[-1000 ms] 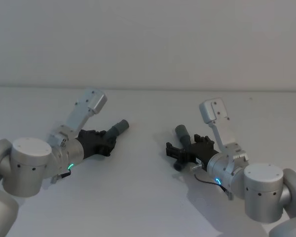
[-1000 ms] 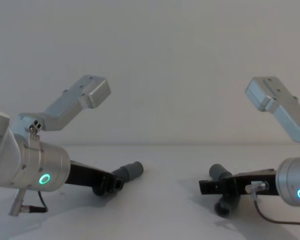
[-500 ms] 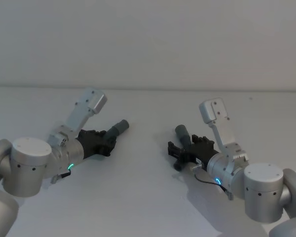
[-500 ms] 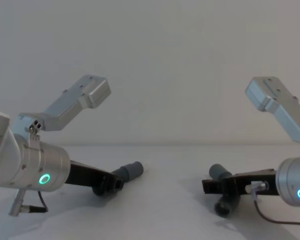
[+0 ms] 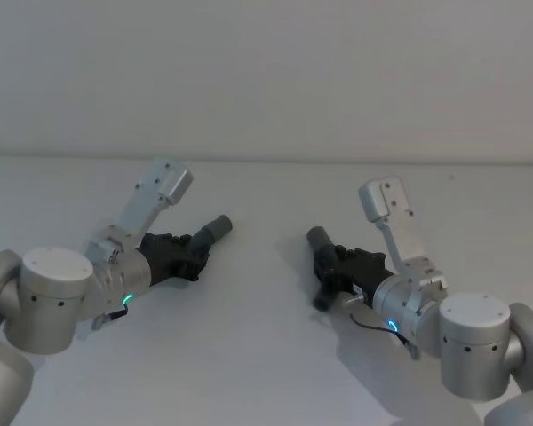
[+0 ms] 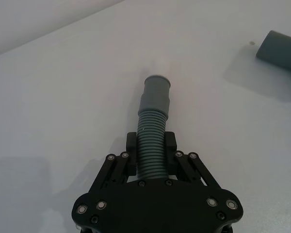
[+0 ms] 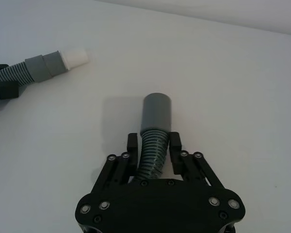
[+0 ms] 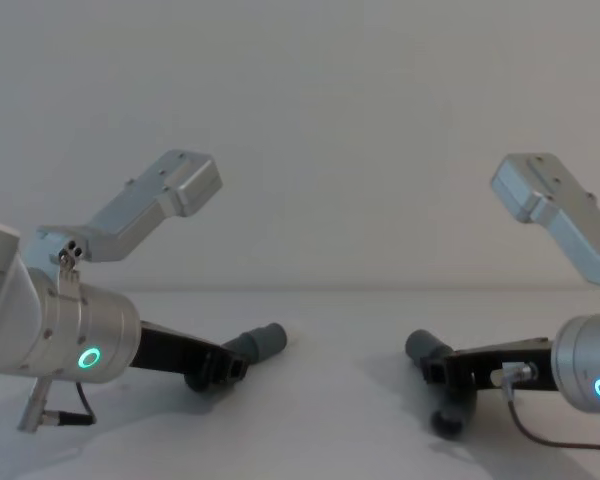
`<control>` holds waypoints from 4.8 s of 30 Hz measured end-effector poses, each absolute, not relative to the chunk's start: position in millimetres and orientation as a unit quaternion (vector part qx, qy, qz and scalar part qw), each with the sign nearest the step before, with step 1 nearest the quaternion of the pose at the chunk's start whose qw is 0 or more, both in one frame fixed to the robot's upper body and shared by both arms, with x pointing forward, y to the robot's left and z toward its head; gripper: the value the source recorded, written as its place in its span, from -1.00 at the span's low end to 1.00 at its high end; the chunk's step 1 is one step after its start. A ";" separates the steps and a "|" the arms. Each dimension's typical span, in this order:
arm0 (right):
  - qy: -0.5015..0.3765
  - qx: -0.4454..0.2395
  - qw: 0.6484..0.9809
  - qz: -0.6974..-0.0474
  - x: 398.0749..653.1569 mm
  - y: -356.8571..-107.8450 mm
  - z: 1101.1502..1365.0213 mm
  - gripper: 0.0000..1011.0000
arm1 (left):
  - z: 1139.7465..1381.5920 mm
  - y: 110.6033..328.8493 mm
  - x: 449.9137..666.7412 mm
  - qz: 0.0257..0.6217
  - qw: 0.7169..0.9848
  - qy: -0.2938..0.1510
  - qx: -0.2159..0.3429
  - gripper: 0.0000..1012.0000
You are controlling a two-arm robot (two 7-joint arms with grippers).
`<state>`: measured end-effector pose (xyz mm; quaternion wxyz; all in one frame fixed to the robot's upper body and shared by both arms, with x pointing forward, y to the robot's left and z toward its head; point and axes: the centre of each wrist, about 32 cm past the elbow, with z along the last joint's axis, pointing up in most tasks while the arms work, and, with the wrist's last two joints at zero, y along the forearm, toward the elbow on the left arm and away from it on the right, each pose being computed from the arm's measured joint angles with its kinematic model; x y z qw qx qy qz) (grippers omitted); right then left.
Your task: Use both hands to pick up one end of the pipe from the table, align the ends, and insert them.
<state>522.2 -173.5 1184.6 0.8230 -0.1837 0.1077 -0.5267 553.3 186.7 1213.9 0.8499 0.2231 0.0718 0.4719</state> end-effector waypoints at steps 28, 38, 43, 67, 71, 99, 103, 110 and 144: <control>0.047 -0.174 0.832 -0.525 520.4 -182.9 1182.1 -0.69 | 1219.8 189.1 560.0 0.440 0.866 0.014 0.237 -0.38; -0.029 -0.163 0.844 -0.510 519.9 -199.5 1183.1 -0.69 | 1223.7 191.9 568.2 0.399 0.883 -0.072 0.237 -0.38; -0.073 -0.161 0.850 -0.496 521.5 -210.7 1185.5 -0.69 | 1225.1 193.3 572.4 0.379 0.889 -0.113 0.232 -0.38; -0.295 -0.221 0.841 -0.396 537.1 -265.8 1207.9 -0.69 | 1235.4 204.7 602.8 0.263 0.880 -0.345 0.193 -0.38; -0.324 -0.232 0.835 -0.380 539.7 -273.8 1211.7 -0.69 | 1238.3 206.6 608.2 0.246 0.874 -0.375 0.188 -0.38; -0.333 -0.185 0.848 -0.369 548.7 -298.1 1219.0 -0.69 | 1245.4 210.6 620.4 0.199 0.857 -0.443 0.175 -0.38; -0.334 -0.190 0.848 -0.364 550.0 -303.5 1220.8 -0.69 | 1245.8 210.6 620.9 0.197 0.856 -0.445 0.175 -0.38; -0.340 -0.210 0.844 -0.357 551.4 -310.6 1222.5 -0.69 | 1245.9 210.9 621.3 0.195 0.855 -0.448 0.174 -0.38; -0.334 -0.205 0.861 -0.322 550.4 -320.1 1231.6 -0.69 | 1246.4 211.1 621.9 0.193 0.854 -0.451 0.174 -0.38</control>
